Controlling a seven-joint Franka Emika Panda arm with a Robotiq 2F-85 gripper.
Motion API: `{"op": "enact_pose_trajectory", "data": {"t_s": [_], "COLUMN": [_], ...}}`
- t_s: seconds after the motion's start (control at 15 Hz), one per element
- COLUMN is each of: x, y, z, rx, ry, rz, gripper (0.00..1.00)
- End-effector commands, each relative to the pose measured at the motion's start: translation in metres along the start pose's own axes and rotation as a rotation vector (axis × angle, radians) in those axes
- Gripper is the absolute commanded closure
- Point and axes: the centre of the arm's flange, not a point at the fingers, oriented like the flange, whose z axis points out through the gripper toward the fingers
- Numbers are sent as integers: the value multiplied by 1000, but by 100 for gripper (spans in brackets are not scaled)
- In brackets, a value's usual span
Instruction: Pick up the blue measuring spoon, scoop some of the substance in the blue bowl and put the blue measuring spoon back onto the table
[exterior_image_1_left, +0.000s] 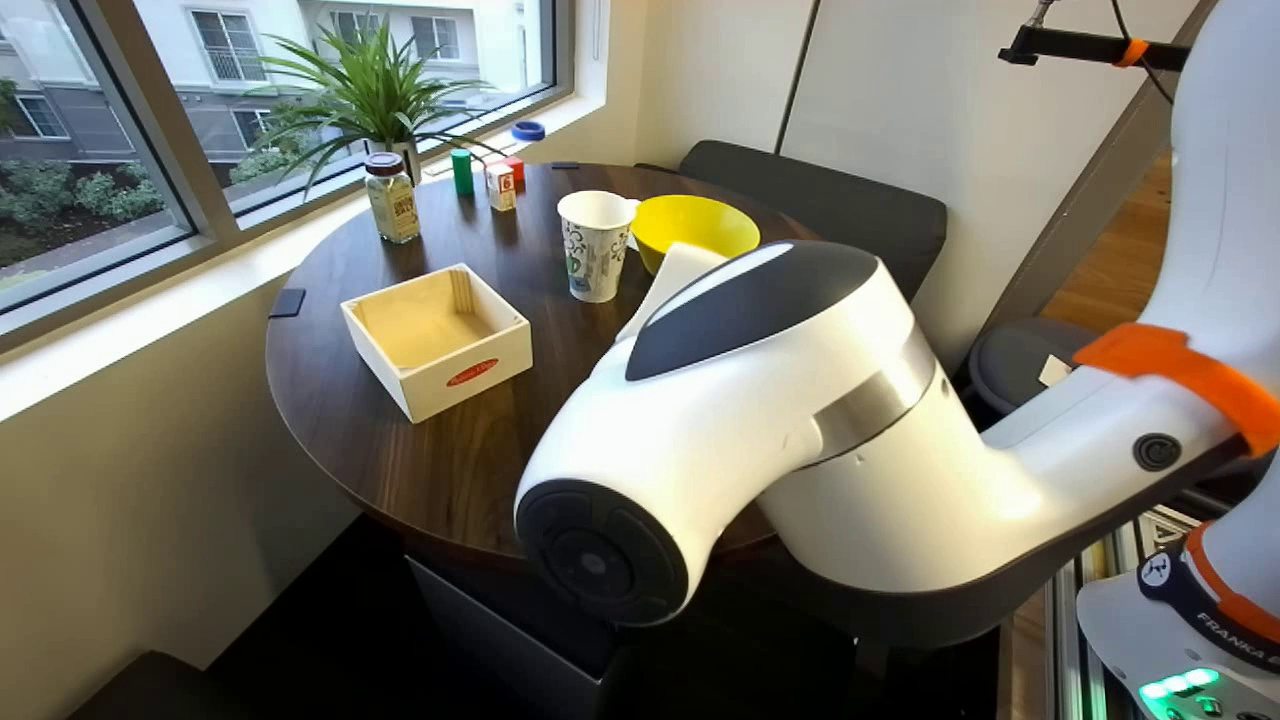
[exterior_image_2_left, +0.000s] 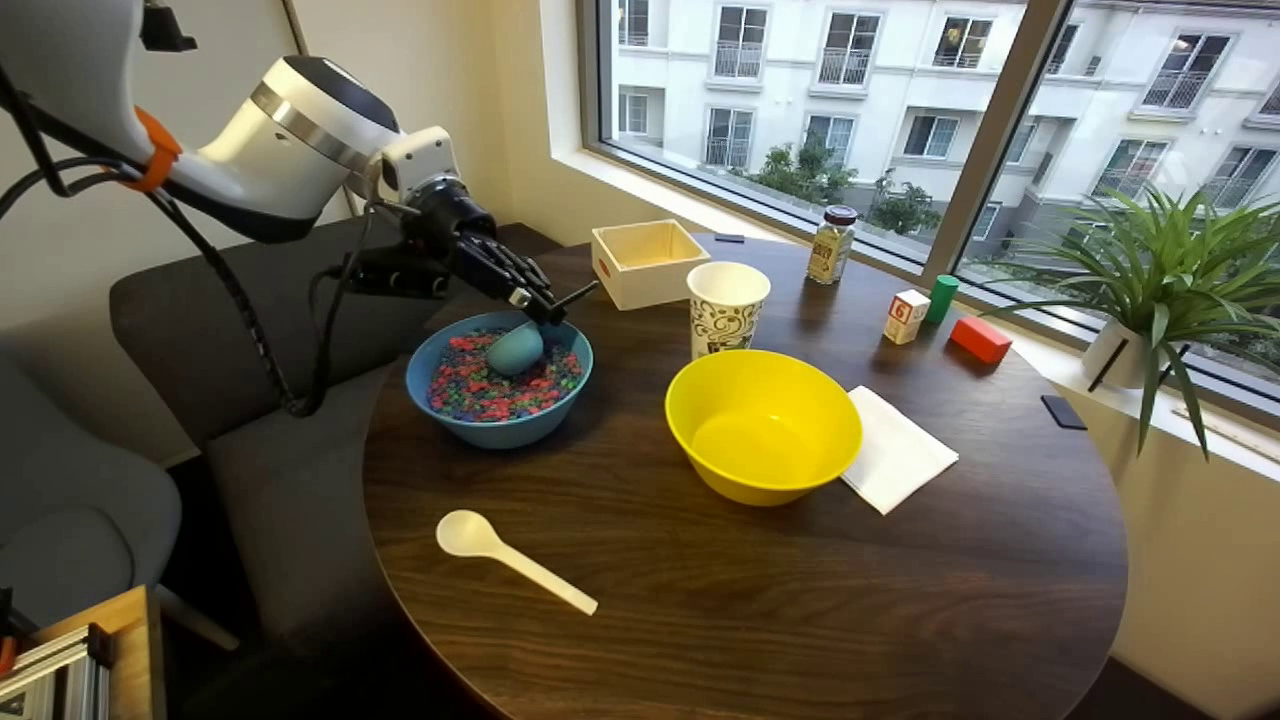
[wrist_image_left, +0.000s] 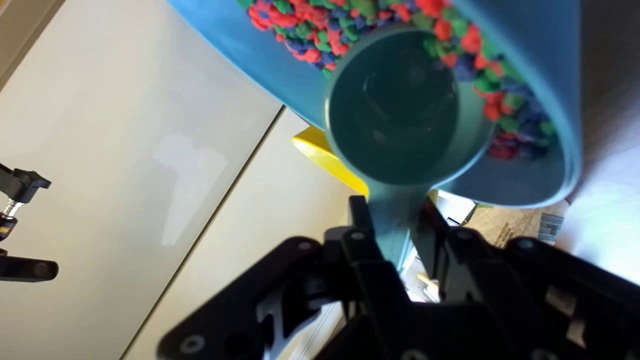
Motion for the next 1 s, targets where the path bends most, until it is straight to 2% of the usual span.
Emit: {"op": "enact_pose_trajectory", "data": {"t_s": [0.0,0.47,0.93], "x": [-8,6,20], "y": [-2,4,10], "z": [-4,-9,-5], "rx": [87,185,289], "ry": [-62,-121,-217], "rz": [39,74,97], "gripper": [94,94,94]}}
